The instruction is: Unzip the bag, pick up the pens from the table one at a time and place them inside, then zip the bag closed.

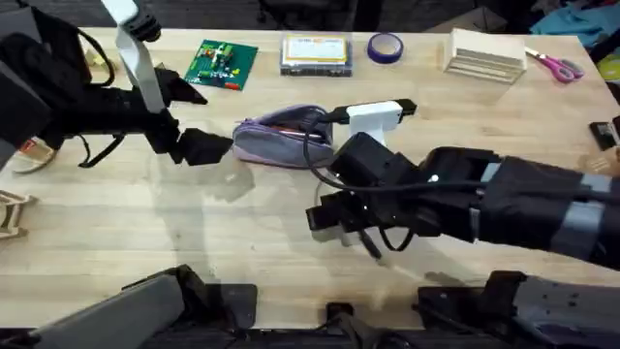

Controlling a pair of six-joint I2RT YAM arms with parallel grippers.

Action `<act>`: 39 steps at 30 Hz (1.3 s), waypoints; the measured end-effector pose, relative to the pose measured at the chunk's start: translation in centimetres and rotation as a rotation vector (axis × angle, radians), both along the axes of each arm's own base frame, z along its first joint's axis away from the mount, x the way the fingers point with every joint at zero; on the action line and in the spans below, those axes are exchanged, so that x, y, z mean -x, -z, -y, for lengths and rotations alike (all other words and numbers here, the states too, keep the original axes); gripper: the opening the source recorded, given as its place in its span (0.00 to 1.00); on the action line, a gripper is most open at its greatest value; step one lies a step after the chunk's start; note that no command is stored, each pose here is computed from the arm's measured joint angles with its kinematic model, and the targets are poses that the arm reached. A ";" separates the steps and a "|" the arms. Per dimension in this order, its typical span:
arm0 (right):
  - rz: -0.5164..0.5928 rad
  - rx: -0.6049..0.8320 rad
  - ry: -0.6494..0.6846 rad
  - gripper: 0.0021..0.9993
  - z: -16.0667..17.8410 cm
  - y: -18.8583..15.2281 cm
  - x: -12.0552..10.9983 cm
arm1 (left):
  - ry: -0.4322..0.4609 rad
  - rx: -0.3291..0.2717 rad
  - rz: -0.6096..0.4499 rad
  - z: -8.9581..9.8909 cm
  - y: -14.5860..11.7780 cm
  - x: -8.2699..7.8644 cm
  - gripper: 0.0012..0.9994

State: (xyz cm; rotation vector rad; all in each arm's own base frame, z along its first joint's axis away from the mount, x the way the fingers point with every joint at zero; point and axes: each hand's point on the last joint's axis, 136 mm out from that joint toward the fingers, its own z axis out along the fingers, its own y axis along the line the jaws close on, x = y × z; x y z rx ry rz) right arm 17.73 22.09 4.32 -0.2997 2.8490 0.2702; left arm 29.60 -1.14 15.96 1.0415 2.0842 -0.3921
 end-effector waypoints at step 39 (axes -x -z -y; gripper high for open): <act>0.044 0.200 -0.071 0.03 0.9 -2.3 0.3 | 0.000 0.000 0.000 0.0 0.0 0.0 0.99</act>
